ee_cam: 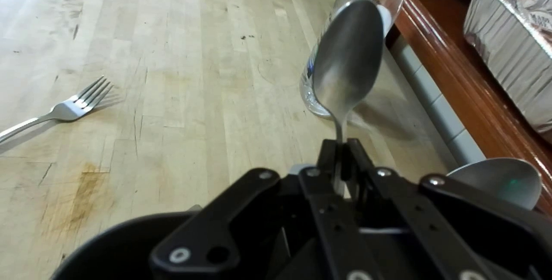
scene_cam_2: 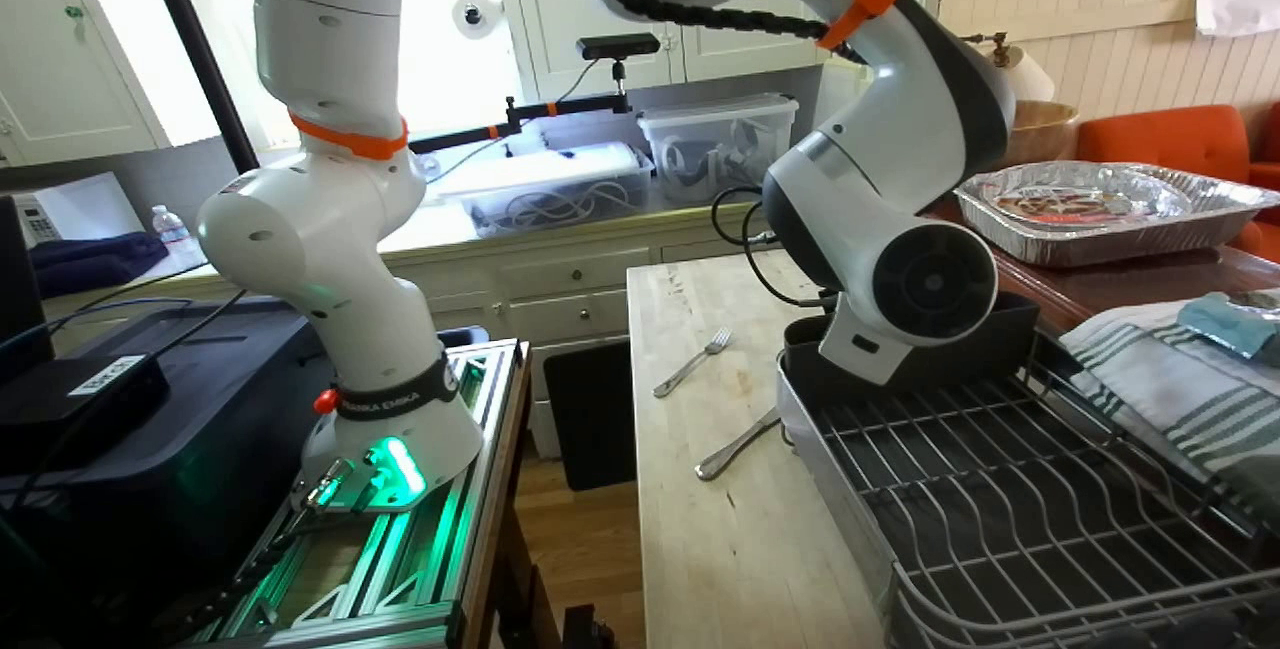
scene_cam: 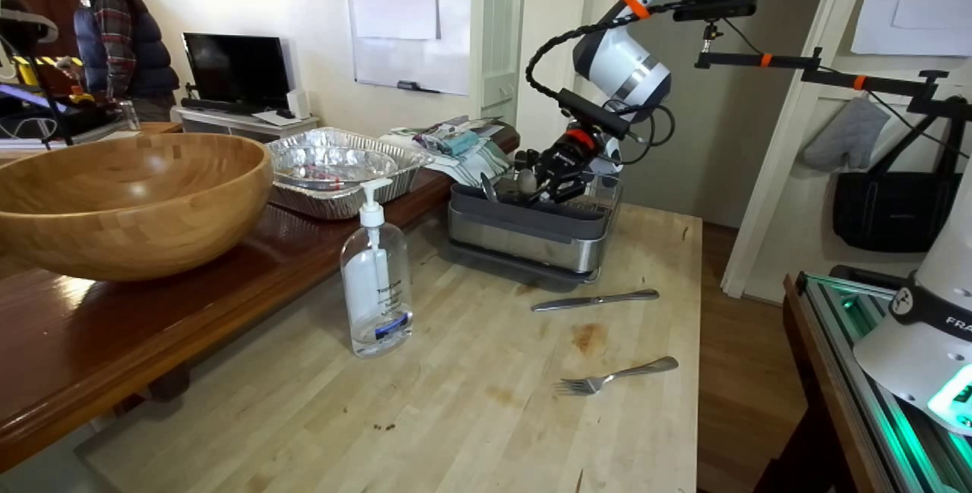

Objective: Pick up the silver spoon from the counter and put it on the dishrack.

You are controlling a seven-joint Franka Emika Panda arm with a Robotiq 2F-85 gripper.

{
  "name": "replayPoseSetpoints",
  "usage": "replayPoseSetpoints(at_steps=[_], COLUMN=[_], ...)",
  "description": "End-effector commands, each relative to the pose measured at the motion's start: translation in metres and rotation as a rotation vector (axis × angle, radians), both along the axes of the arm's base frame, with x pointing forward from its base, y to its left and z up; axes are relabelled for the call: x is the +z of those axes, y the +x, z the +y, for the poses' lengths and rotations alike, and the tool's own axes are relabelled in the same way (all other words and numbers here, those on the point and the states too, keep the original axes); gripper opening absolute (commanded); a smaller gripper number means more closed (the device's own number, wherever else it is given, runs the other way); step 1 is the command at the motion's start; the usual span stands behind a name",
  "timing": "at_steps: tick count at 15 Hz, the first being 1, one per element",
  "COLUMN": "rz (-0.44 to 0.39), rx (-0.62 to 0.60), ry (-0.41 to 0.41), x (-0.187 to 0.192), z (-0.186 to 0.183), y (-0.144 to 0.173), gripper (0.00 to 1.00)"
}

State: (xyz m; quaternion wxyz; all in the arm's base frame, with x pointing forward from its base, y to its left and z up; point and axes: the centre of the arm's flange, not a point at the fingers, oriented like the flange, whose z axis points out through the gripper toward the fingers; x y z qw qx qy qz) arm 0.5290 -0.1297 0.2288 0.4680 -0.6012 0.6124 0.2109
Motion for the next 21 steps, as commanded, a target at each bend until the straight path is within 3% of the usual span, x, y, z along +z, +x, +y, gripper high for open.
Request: replayPoseSetpoints(at_steps=[1, 2, 3, 4, 6, 10, 14, 21], rz=[0.001, 0.003, 0.006, 0.007, 0.008, 0.007, 0.023, 0.047], rx=[-0.012, -0.010, -0.007, -0.006, -0.006, -0.009, -0.027, -0.024], ry=[0.010, 0.009, 0.007, 0.006, 0.004, -0.007, -0.069, -0.217], x=[-0.003, -0.003, -0.003, -0.003, -0.003, 0.001, 0.011, 0.038], z=[-0.004, -0.004, -0.004, -0.004, -0.004, -0.004, -0.003, 0.009], y=[0.005, 0.005, 0.006, 0.006, 0.007, 0.006, 0.001, -0.005], gripper=[0.03, 0.03, 0.15, 0.37, 0.40, 0.69, 1.00, 1.00])
